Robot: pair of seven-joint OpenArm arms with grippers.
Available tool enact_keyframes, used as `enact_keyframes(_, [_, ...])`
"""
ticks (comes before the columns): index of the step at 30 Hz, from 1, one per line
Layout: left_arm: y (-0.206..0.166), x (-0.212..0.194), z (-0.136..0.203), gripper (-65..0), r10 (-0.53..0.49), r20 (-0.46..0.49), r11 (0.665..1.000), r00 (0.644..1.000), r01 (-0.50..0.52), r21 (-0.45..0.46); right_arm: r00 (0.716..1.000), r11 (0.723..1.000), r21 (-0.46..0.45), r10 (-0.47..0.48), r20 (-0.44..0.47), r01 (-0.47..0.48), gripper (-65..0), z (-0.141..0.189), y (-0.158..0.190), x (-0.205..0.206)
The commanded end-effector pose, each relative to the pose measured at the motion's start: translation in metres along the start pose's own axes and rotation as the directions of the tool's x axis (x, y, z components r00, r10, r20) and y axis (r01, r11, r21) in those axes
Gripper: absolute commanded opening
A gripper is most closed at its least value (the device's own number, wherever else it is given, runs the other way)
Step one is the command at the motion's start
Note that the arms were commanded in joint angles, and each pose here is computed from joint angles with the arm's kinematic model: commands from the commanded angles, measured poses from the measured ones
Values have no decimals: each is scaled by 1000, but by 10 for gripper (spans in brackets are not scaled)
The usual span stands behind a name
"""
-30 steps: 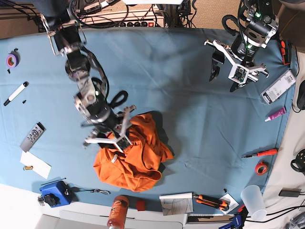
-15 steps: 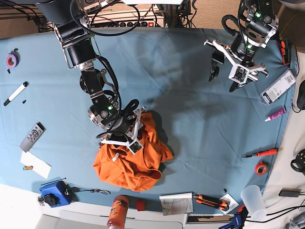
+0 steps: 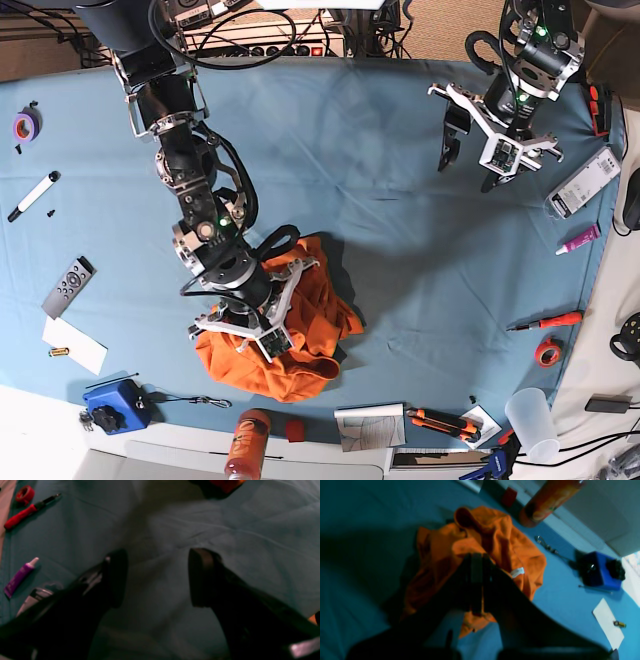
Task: Layout the t-shirt on the table in an organized manner, then fold the t-shirt properly
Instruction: 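Lift the orange t-shirt with the right gripper and swing it toward the left gripper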
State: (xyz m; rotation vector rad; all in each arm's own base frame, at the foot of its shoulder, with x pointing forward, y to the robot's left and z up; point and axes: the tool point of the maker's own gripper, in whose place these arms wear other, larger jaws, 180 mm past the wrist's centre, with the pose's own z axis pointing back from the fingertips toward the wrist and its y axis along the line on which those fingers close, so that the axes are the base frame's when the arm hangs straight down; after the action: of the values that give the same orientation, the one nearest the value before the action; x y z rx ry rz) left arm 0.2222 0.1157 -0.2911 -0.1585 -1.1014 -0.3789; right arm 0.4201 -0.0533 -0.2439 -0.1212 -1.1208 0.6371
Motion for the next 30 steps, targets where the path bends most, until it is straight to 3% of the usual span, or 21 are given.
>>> enact_keyframes(1, [0,10,2,-270,0,42,1000,999,0,1,996,1000,-18,-1,86,2,-650,7,-9,27])
enact_keyframes(4, [0,11,2,-270,0,43,1000,999,0,1,987,997,75,6,158,-18,-650,19,8,47])
enact_keyframes(7, [0,10,2,-270,1,42,1000,999,-1,2,970,972,225,5,242,-61,-650,38,39,65])
enact_keyframes(11, [8,10,2,-270,24,42,999,999,-26,45,946,886,440,-3,324,-148,-650,64,87,72])
enact_keyframes(13, [10,10,2,-270,28,42,998,999,-31,53,945,852,499,-12,327,-162,-650,70,101,67])
enact_keyframes(22, [9,10,2,-270,26,42,998,999,-29,49,953,834,530,-18,301,-151,-650,73,111,55])
enact_keyframes(30, [12,3,2,-270,38,6,997,999,-38,66,937,828,541,-58,344,-147,-650,76,117,71])
